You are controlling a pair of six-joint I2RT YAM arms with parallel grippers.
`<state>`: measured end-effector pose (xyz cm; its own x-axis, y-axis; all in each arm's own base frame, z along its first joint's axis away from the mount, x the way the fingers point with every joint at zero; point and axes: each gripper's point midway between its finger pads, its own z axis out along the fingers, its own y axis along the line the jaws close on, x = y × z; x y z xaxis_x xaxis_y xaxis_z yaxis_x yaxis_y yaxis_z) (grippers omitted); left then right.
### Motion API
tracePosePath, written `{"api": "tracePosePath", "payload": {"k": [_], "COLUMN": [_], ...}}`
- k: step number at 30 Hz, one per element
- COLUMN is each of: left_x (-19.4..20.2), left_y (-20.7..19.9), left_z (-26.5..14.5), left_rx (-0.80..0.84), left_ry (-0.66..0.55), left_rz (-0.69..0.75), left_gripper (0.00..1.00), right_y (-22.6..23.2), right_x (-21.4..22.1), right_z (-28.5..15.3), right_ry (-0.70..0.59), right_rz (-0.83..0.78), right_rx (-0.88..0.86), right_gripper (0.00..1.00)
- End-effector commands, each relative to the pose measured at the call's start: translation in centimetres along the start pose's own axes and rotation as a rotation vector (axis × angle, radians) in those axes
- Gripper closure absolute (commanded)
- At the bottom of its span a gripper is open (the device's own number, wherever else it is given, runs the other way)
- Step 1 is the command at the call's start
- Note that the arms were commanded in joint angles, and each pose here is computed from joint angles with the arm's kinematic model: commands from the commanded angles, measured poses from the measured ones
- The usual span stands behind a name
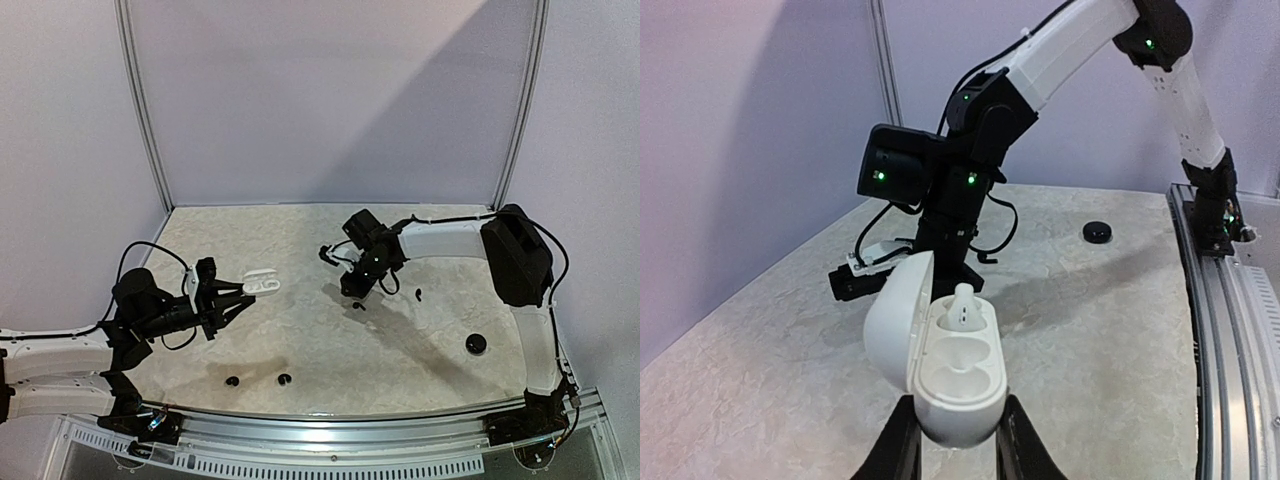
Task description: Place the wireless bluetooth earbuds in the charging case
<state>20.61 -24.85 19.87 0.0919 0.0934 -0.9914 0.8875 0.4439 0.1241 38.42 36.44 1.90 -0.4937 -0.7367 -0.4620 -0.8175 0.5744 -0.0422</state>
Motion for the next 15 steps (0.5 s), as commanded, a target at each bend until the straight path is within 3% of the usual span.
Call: {"api": "tracePosePath", "payload": {"k": [1,7,10,15], "left_x": [0.2,0.3,0.3,0.2], "left_y": [0.1,0.1,0.0,0.1], "left_z": [-0.1,-0.2,-0.2,-0.3], "left_rx": [0.002,-0.001,0.002,-0.002], "left_ry": [0.005,0.006,0.005,0.003], "left_rz": [0.009,0.019,0.018,0.022], "left_gripper": [1.0,1.0,1.0,1.0], "right_y": [-4.8,-5.1,-4.3,-3.5], "right_x": [2.4,2.9,3.0,3.4], "right_z": [-1.0,-0.7,0.5,1.9], "right_ry": [0.059,0.102,0.119,0.155], "right_rz": [0.359,0.481,0.53,0.573], "right_rx": [0.319,0.425,0.381,0.341], "right_gripper": [0.82,0.81,0.77,0.61]}}
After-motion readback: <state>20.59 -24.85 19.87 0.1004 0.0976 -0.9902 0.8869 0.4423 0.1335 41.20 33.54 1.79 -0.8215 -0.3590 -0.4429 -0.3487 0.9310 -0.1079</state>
